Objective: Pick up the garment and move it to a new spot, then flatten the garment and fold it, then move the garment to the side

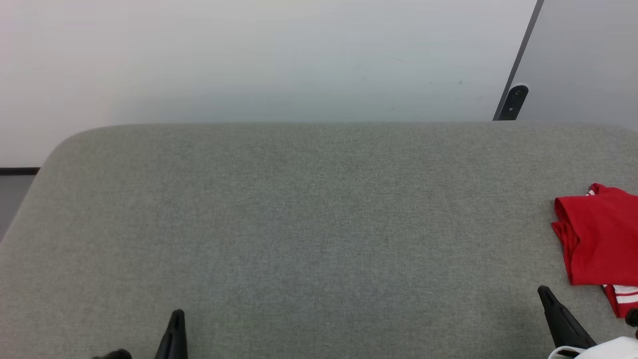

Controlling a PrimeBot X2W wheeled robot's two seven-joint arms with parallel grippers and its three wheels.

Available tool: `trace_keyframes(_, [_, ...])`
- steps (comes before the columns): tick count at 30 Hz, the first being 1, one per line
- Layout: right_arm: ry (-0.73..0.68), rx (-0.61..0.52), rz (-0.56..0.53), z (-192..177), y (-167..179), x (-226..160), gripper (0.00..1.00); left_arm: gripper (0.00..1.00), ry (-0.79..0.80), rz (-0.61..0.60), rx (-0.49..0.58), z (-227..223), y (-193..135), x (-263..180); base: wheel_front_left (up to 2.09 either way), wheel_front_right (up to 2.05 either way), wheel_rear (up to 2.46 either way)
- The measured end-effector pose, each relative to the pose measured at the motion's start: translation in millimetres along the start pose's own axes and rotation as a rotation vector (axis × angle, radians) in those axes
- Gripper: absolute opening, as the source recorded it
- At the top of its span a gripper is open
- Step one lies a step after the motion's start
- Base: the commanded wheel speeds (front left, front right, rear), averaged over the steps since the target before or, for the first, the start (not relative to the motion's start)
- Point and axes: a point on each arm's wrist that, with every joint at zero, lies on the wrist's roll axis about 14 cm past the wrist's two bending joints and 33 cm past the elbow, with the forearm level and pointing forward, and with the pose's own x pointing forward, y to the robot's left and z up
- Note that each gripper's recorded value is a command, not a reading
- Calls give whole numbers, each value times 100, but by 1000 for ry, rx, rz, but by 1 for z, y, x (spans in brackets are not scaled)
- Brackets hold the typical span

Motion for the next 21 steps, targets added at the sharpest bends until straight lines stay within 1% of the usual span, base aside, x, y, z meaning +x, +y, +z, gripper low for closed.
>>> trace_keyframes(21, [-49, 293, 24, 5, 2, 14, 0, 0, 27, 21, -323, 2, 3, 16, 0, 0, 0])
